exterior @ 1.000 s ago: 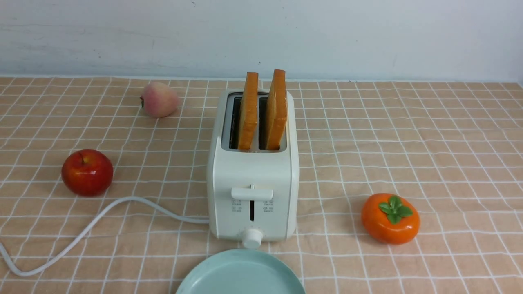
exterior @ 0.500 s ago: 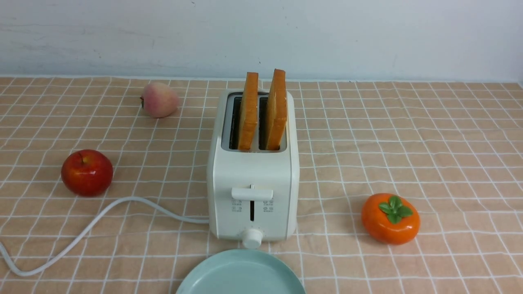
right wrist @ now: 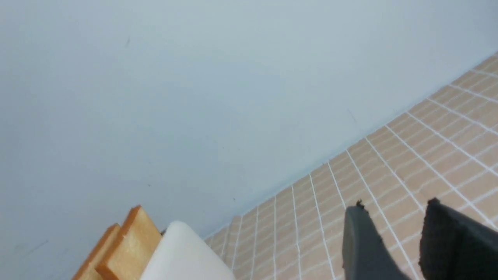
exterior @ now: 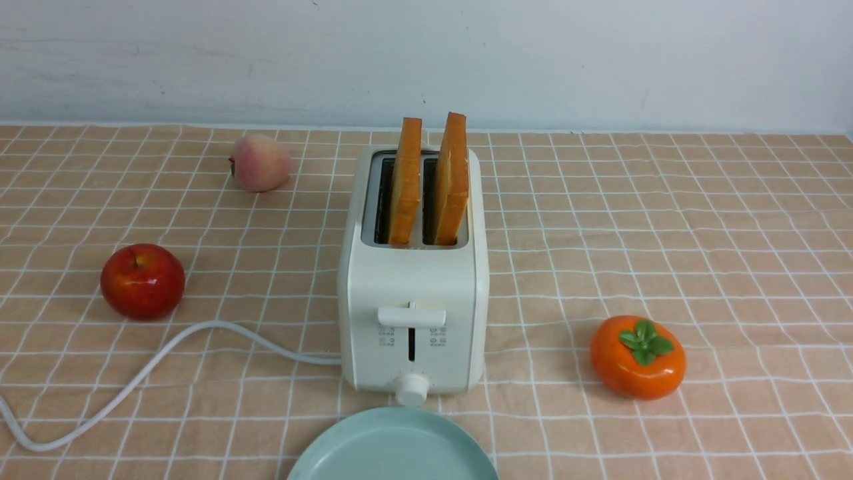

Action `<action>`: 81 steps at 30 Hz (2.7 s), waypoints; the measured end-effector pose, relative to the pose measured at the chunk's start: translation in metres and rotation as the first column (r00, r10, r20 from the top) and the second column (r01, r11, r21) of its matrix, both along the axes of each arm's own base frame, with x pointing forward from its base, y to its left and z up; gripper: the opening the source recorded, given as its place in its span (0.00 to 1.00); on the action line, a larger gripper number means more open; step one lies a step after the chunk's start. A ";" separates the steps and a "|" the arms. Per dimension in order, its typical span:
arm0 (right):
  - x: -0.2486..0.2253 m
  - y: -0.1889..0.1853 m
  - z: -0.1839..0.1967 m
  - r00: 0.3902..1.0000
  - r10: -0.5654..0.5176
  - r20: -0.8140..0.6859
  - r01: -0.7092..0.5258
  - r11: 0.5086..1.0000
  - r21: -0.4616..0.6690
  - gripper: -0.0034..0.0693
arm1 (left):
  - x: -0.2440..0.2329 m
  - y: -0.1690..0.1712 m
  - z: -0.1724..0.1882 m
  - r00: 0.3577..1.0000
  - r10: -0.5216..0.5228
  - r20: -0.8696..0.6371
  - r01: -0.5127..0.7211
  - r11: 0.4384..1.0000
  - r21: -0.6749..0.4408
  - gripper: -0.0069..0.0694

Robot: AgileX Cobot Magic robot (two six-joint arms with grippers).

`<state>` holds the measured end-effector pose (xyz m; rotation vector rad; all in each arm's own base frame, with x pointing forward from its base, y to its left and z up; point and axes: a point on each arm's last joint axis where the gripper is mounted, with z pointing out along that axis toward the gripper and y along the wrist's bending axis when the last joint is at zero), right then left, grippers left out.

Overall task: Take toasted bread from bread machine on light coffee tablecloth place on plate.
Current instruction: 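Reach for a toast slice standing in the toaster with the left gripper, then place the slice of bread on the plate with the left gripper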

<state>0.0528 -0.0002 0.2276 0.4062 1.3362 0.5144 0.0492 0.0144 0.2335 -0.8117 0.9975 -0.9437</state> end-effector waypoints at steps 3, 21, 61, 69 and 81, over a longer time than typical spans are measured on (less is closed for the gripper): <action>-0.008 0.002 0.035 0.999 0.008 0.048 -0.005 0.998 -0.069 0.29 | -0.007 -0.001 0.027 0.998 -0.004 0.066 0.001 0.999 0.041 0.07; 0.076 0.032 0.064 0.506 0.241 -0.828 -0.455 0.890 -0.019 0.02 | 0.148 -0.072 0.100 0.238 -0.269 -0.933 0.910 0.397 0.118 0.07; 0.080 0.047 0.032 0.599 0.434 -0.673 -0.491 0.863 0.119 0.04 | 0.310 -0.218 0.108 0.457 0.107 -0.883 0.868 0.160 0.469 0.21; 0.080 0.048 0.033 0.600 0.446 -0.664 -0.491 0.861 0.134 0.05 | 0.269 -0.194 0.200 0.607 0.002 -0.795 0.771 0.239 0.590 0.20; 0.080 0.048 0.033 0.601 0.447 -0.663 -0.493 0.860 0.132 0.06 | 0.163 -0.164 0.213 0.384 -0.264 -0.885 0.919 0.198 0.340 0.20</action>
